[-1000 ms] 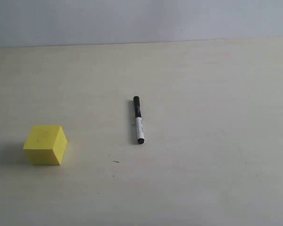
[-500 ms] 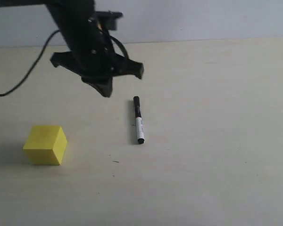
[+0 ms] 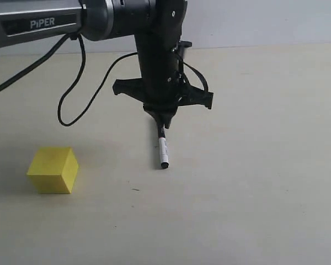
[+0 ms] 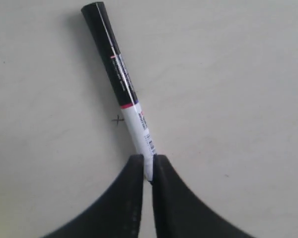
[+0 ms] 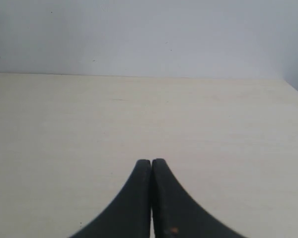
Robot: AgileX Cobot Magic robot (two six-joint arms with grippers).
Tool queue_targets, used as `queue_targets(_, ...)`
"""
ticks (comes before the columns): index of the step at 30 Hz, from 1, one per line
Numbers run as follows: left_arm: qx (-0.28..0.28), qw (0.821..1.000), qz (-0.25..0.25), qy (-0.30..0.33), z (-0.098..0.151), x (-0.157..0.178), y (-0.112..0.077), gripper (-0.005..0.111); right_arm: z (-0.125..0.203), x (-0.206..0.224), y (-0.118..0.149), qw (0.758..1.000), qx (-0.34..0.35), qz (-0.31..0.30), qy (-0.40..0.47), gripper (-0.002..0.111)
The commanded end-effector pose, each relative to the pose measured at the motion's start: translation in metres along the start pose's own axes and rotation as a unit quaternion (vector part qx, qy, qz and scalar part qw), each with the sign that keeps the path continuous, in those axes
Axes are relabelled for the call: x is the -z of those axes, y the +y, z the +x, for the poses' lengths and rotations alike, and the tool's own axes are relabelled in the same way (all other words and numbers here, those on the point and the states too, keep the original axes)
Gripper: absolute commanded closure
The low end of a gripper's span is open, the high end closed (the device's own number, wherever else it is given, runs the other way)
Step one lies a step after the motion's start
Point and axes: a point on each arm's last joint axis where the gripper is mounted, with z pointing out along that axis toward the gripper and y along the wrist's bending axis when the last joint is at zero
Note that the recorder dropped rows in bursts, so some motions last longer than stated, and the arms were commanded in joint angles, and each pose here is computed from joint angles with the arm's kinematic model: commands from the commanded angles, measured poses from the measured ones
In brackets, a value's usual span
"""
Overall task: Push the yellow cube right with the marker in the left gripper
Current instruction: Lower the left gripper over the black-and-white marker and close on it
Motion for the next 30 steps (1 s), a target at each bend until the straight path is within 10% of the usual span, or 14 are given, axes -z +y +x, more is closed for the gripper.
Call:
queue_targets(1, 0.037, 0.999, -0.003, 0.014, 0.0, -0.012, -0.002, 0.078, 0.001, 0.0, 0.0, 1.0, 0.001, 0.004, -0.002, 0.108)
queue_targets(30, 0.118, 0.991, -0.034, 0.048, -0.001, -0.081, -0.001, 0.07, 0.001, 0.0, 0.0, 1.0, 0.001, 0.004, -0.002, 0.108)
